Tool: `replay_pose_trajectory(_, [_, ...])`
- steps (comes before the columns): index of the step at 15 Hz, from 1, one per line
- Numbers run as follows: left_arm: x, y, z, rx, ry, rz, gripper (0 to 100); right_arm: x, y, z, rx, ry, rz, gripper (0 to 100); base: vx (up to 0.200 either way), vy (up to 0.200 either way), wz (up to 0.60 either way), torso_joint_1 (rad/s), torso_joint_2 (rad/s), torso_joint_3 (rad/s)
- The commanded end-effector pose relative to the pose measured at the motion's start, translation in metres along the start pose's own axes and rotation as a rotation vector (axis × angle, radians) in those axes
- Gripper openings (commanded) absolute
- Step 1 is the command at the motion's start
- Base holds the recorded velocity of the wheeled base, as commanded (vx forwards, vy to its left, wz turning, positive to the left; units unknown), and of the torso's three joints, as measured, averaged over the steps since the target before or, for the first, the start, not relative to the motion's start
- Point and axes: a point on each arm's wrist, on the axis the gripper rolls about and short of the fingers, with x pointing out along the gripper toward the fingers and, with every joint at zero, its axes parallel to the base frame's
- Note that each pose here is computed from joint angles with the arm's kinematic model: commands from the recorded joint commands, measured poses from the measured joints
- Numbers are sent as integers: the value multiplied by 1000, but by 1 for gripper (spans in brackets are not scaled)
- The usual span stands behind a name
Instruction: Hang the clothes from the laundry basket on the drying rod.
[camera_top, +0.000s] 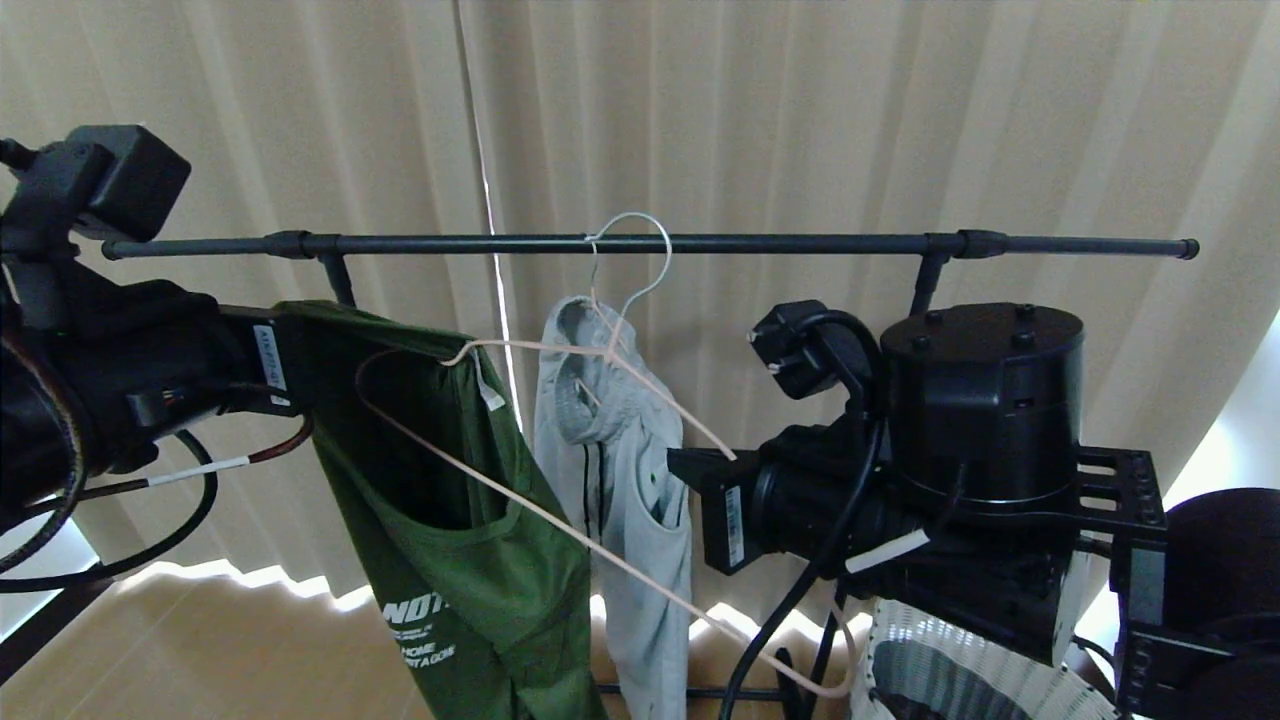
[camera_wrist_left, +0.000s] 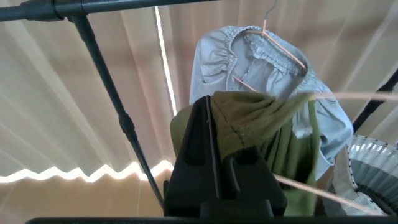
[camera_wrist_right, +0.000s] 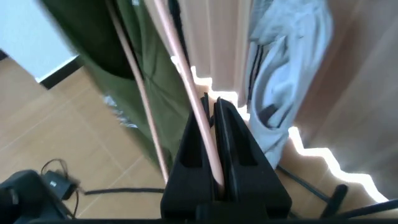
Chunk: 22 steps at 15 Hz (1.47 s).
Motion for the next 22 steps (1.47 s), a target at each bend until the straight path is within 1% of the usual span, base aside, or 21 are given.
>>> replay_pose_trajectory(1, [-8, 1, 0, -2, -14, -1, 0, -2, -4, 4, 0, -17, -16, 0, 0, 0, 0, 0, 0, 0])
replay_pose_trajectory(3, [-10, -4, -1, 4, -9, -28, 0, 0, -6, 5, -8, -22, -35, 0, 0, 0, 0, 0, 0, 0])
replay_pose_trajectory(5, [-11, -9, -1, 10, -11, -54, 0, 2, -12, 5, -26, -20, -59, 0, 0, 0, 0, 0, 0, 0])
replay_pose_trajectory(6, [-13, -14, -2, 13, -11, -80, 0, 6, -16, 7, -36, -20, -75, 0, 0, 0, 0, 0, 0, 0])
replay_pose_trajectory(8, [-16, -27, -3, 21, -8, -148, 0, 21, -16, 11, -56, -27, -82, 0, 0, 0, 0, 0, 0, 0])
replay_pose_trajectory(10, [-20, -45, -4, 26, -5, -237, 0, 38, -10, 21, -58, -51, -73, 0, 0, 0, 0, 0, 0, 0])
replay_pose_trajectory(12, [-18, -57, -7, 29, 13, -288, 0, 47, -2, 25, -62, -51, -53, 0, 0, 0, 0, 0, 0, 0])
replay_pose_trajectory(13, [-17, -58, -7, 30, 16, -289, 0, 47, 0, 25, -64, -52, -47, 0, 0, 0, 0, 0, 0, 0])
replay_pose_trajectory(14, [-7, -63, -11, 36, 41, -289, 0, 47, 11, 24, -67, -50, -11, 0, 0, 0, 0, 0, 0, 0])
replay_pose_trajectory(15, [-3, -65, -12, 36, 50, -288, 0, 46, 15, 23, -66, -48, 1, 0, 0, 0, 0, 0, 0, 0])
replay_pose_trajectory(16, [4, -69, -11, 8, 52, -286, 0, 45, 24, 18, -64, -36, 26, 0, 0, 0, 0, 0, 0, 0])
replay_pose_trajectory(17, [6, -70, -9, -16, 47, -286, 0, 49, 27, 14, -48, -23, 32, 0, 0, 0, 0, 0, 0, 0])
replay_pose_trajectory(18, [7, -71, -7, -24, 45, -288, 0, 52, 27, 11, -36, -17, 30, 0, 0, 0, 0, 0, 0, 0])
replay_pose_trajectory(20, [5, -74, -8, -20, 48, -305, 0, 63, 29, 6, -32, -8, 29, 0, 0, 0, 0, 0, 0, 0])
replay_pose_trajectory(22, [1, -79, -8, -13, 47, -356, 0, 67, 30, 9, -21, -20, 31, 0, 0, 0, 0, 0, 0, 0])
